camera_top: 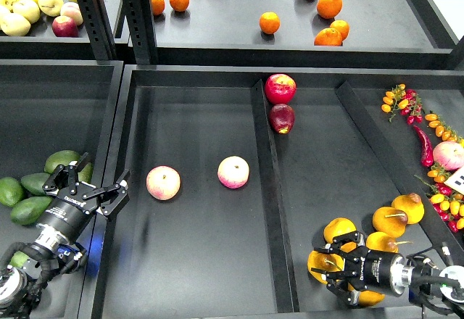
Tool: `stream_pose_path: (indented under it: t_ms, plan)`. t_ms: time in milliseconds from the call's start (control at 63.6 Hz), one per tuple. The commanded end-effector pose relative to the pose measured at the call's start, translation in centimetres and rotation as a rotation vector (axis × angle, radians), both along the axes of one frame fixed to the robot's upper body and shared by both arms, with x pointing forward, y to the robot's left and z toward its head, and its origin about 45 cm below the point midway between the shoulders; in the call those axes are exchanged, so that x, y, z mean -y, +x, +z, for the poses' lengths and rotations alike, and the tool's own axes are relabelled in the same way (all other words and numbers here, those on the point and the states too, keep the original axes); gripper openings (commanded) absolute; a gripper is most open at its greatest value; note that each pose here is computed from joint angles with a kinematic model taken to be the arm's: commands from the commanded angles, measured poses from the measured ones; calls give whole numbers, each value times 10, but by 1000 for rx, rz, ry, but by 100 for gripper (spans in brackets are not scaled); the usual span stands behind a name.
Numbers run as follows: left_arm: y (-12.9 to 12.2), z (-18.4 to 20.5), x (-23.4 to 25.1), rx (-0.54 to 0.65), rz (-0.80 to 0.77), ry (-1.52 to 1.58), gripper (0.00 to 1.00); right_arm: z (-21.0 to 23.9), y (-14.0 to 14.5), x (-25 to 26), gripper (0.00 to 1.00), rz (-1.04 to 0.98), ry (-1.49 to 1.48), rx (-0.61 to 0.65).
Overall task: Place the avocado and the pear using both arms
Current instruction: 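Carry the yellow pear with the right gripper into the pear bin, then open the right gripper to release the pear beside the other pears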
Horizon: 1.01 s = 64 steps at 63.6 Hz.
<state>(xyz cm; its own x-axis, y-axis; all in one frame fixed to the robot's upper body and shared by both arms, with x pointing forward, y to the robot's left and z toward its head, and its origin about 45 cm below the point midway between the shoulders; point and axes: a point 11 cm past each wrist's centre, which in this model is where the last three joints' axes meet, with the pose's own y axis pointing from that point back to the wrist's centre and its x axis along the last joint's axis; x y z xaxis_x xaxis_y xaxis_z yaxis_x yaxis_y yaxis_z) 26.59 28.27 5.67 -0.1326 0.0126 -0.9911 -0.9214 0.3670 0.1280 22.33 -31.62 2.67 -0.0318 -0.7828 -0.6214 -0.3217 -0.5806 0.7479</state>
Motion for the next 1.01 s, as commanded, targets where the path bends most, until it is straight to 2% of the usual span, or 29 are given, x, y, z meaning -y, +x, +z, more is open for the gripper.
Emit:
stream_pose_path:
  t_ms: [0, 267, 676, 786, 991]
  plan:
    - [-1, 0, 0, -1, 1, -1, 99, -4, -1, -2, 30, -3, 0, -6]
    - [-1, 0, 0, -2, 0, 1, 99, -11, -3, -2, 35, -1, -10, -14]
    - [0, 0, 0, 0, -1, 1, 99, -9, -1, -6, 59, 3, -1, -6]
    - [0, 0, 0, 0, 0, -1, 99, -8, 0, -8, 62, 7, 6, -4]
    - [0, 1, 0, 3, -1, 0, 99, 6, 16, -12, 73, -20, 37, 47]
